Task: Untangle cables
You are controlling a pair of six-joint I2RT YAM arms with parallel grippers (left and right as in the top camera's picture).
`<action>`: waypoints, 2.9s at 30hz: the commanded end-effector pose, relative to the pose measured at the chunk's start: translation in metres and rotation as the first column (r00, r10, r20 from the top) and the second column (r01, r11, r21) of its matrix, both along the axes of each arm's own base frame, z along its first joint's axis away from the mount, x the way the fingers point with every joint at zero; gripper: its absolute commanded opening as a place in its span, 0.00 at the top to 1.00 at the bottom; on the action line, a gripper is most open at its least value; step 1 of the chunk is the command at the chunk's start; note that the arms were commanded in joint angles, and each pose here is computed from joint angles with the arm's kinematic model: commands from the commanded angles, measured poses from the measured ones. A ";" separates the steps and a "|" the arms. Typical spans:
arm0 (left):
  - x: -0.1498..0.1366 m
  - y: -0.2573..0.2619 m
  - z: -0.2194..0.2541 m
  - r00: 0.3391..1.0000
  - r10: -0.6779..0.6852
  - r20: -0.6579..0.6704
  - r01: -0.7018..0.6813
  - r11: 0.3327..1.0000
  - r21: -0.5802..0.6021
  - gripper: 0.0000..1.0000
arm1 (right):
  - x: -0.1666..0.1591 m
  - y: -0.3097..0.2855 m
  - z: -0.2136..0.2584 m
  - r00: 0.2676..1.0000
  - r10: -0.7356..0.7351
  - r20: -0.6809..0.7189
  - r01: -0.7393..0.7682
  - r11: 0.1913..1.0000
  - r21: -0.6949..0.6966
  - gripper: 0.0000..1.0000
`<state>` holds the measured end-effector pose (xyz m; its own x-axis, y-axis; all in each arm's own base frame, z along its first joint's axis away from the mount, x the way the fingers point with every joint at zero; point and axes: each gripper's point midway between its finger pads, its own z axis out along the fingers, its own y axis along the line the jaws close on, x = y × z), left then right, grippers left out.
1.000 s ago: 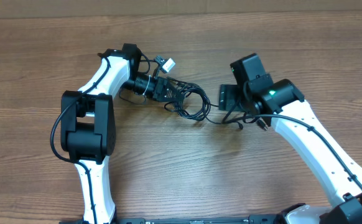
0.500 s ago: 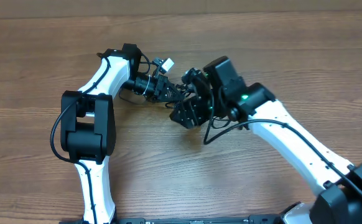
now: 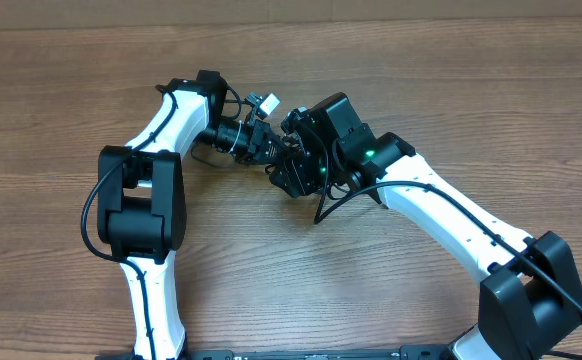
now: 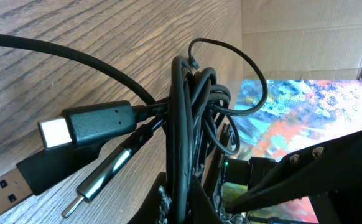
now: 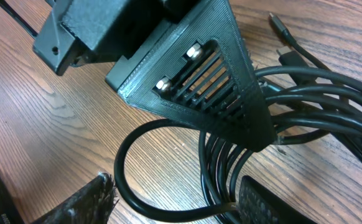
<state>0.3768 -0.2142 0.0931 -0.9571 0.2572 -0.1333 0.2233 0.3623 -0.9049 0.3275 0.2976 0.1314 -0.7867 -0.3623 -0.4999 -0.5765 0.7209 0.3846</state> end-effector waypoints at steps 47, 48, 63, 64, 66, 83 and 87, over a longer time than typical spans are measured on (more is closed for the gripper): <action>-0.002 -0.006 -0.017 0.999 -0.004 -0.033 0.007 0.995 0.103 0.39 | 0.054 -0.069 -0.010 0.687 -0.638 -0.347 0.685 0.728 0.017 0.96; -0.003 -0.009 -0.017 1.000 -0.012 -0.028 0.015 0.995 0.102 0.39 | 0.055 -0.070 -0.010 0.673 -0.648 -0.358 0.699 0.715 0.019 0.96; -0.005 -0.026 -0.028 0.999 -0.011 -0.042 0.019 0.983 0.184 0.91 | 0.058 -0.089 -0.009 0.624 -0.650 -0.434 0.727 0.686 0.018 0.96; -0.005 -0.026 -0.028 0.999 -0.011 -0.043 0.019 0.983 0.183 0.95 | 0.058 -0.089 -0.010 0.631 -0.647 -0.428 0.722 0.692 0.019 0.96; -0.005 -0.026 -0.028 0.999 -0.011 -0.043 0.019 0.983 0.183 0.96 | 0.059 -0.089 -0.010 0.638 -0.644 -0.423 0.717 0.697 0.020 0.96; 0.009 -0.026 0.040 0.999 0.000 0.050 0.013 0.963 -0.268 0.96 | 0.018 -0.083 -0.020 0.769 -0.471 -0.433 0.509 0.860 -0.032 0.96; 0.008 -0.027 0.049 0.998 0.001 0.070 0.021 0.945 -0.325 0.96 | 0.021 -0.065 -0.016 0.809 -0.432 -0.399 0.476 0.879 0.014 0.96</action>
<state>0.3820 -0.2412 0.1245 -0.9494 0.2273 -0.2170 0.2547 0.1524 -0.9549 0.3517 0.2187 0.1157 -0.9776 0.1619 -0.1342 0.0557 0.8147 0.5772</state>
